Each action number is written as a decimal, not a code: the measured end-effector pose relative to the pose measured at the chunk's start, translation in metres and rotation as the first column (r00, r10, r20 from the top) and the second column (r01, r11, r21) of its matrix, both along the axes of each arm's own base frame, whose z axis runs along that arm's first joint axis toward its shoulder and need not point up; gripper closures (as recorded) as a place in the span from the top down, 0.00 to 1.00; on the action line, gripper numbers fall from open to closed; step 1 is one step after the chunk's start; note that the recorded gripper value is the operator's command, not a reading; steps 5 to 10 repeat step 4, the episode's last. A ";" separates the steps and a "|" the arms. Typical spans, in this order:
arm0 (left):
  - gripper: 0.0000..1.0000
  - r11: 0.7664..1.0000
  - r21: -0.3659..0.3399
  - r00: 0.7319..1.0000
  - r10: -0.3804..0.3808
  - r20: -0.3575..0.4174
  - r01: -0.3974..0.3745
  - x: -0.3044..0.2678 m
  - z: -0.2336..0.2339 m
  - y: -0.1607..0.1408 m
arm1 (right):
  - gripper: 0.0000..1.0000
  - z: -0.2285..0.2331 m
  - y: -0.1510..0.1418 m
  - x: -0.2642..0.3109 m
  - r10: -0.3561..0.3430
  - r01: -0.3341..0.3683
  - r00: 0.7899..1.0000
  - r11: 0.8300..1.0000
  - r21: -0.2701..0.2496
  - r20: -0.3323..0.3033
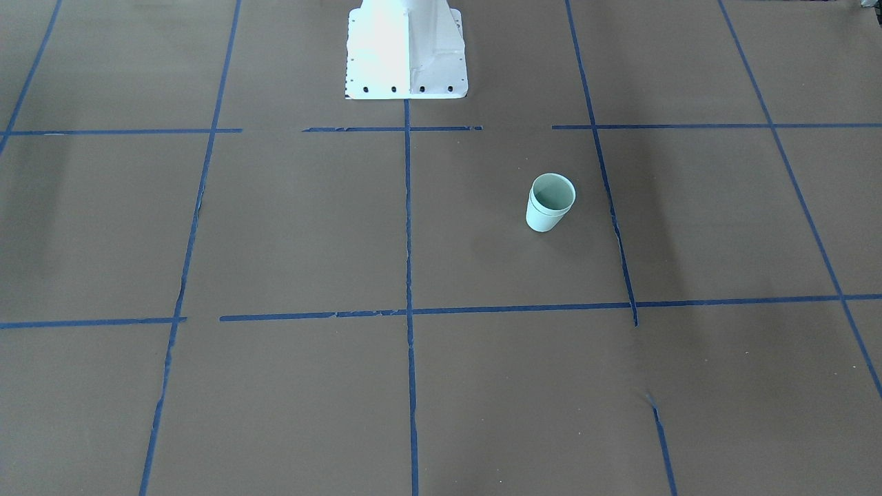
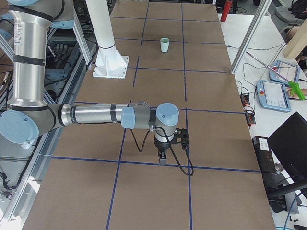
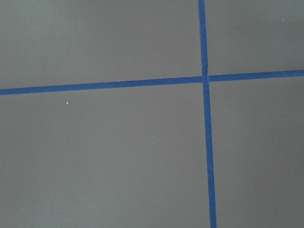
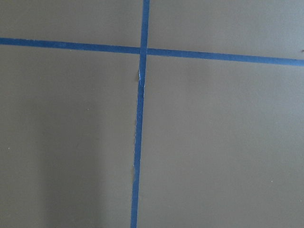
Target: Stack cups
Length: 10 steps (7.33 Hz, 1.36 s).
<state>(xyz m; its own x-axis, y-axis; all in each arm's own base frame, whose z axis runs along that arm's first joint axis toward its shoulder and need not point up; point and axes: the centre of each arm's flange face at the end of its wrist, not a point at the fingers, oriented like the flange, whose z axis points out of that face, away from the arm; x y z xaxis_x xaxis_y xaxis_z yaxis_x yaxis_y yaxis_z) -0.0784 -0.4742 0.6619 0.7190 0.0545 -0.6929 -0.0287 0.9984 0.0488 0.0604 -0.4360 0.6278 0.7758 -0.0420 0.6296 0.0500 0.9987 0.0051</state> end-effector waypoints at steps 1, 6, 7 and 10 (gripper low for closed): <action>1.00 1.000 -0.001 1.000 0.000 -0.017 0.000 0.001 -0.001 0.000 | 1.00 0.000 0.000 0.000 0.000 0.000 1.000 1.000 0.000 0.000; 1.00 1.000 0.005 1.000 0.000 -0.029 0.000 0.002 -0.004 0.001 | 1.00 0.000 0.000 0.000 0.000 0.000 1.000 1.000 0.000 0.000; 1.00 1.000 0.005 1.000 0.000 -0.029 0.000 0.002 -0.004 0.001 | 1.00 0.000 0.000 0.000 0.000 0.000 1.000 1.000 0.000 0.000; 1.00 1.000 0.005 1.000 0.000 -0.029 0.000 0.002 -0.004 0.001 | 1.00 0.000 0.000 0.000 0.000 0.000 1.000 1.000 0.000 0.000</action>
